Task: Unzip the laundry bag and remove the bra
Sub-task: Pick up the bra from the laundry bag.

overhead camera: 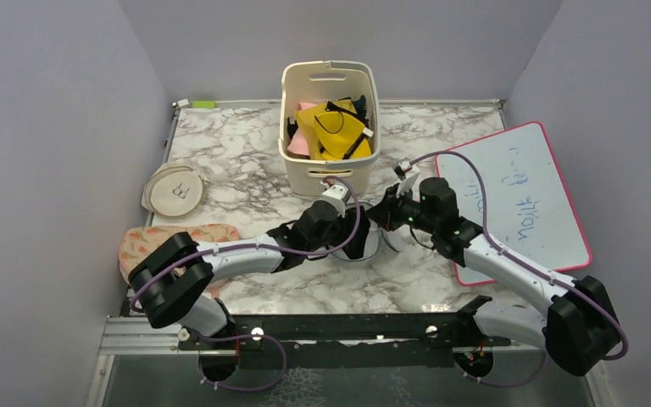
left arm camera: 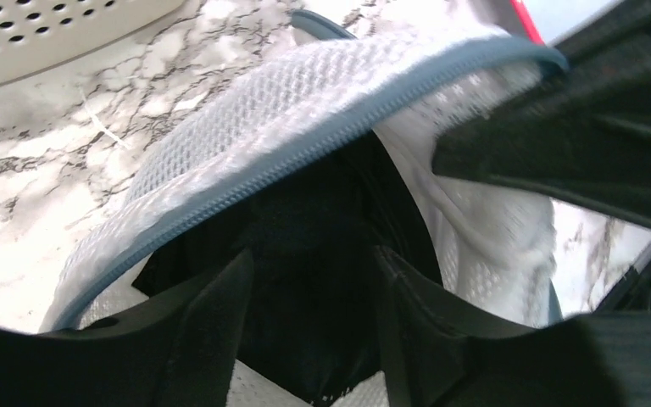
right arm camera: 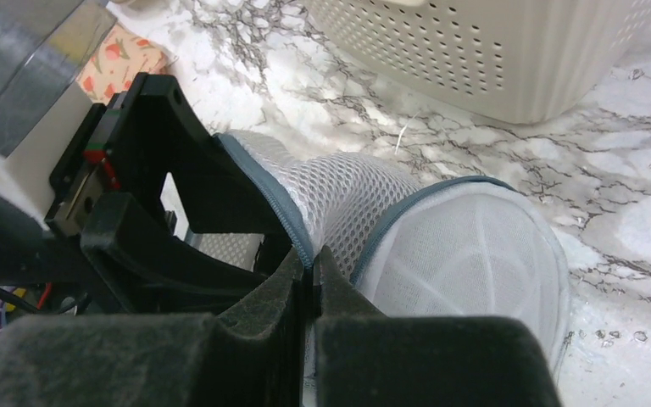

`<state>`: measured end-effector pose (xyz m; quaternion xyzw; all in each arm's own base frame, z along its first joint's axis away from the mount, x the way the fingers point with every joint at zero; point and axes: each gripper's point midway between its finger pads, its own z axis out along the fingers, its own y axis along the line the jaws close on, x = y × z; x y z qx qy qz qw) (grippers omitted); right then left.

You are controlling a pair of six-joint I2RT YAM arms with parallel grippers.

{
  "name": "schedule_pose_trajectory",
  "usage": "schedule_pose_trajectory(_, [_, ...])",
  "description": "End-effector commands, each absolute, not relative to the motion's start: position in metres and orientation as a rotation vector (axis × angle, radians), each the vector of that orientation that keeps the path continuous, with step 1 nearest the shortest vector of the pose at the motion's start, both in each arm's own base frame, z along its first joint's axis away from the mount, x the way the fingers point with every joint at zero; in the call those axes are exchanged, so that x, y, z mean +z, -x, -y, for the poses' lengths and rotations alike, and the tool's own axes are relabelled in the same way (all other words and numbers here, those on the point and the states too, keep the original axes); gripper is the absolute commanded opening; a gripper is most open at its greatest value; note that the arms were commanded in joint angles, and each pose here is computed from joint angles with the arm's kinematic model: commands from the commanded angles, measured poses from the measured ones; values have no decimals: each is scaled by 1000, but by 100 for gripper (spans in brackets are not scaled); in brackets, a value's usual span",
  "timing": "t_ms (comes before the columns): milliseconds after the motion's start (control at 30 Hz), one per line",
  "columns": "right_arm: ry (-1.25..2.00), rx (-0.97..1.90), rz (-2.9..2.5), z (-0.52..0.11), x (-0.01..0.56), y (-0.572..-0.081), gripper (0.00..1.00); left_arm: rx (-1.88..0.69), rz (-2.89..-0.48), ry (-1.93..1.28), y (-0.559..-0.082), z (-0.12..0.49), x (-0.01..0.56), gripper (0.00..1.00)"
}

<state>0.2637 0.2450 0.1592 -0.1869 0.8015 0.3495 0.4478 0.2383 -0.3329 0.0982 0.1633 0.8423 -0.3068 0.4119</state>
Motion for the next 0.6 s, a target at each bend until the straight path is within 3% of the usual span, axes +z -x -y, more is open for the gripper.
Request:
schedule_pose_trajectory(0, [489,928,-1965,-254,159,-259,1,-764,-2055,-259,-264,344,114,52])
schedule_pose_trajectory(300, [504,966,-1982,-261,154,-259,1,-653,-2041,-125,-294,346,107,77])
schedule_pose_trajectory(567, [493,951,-2004,-258,151,-257,1,-485,-2086,-115,-305,350,52,85])
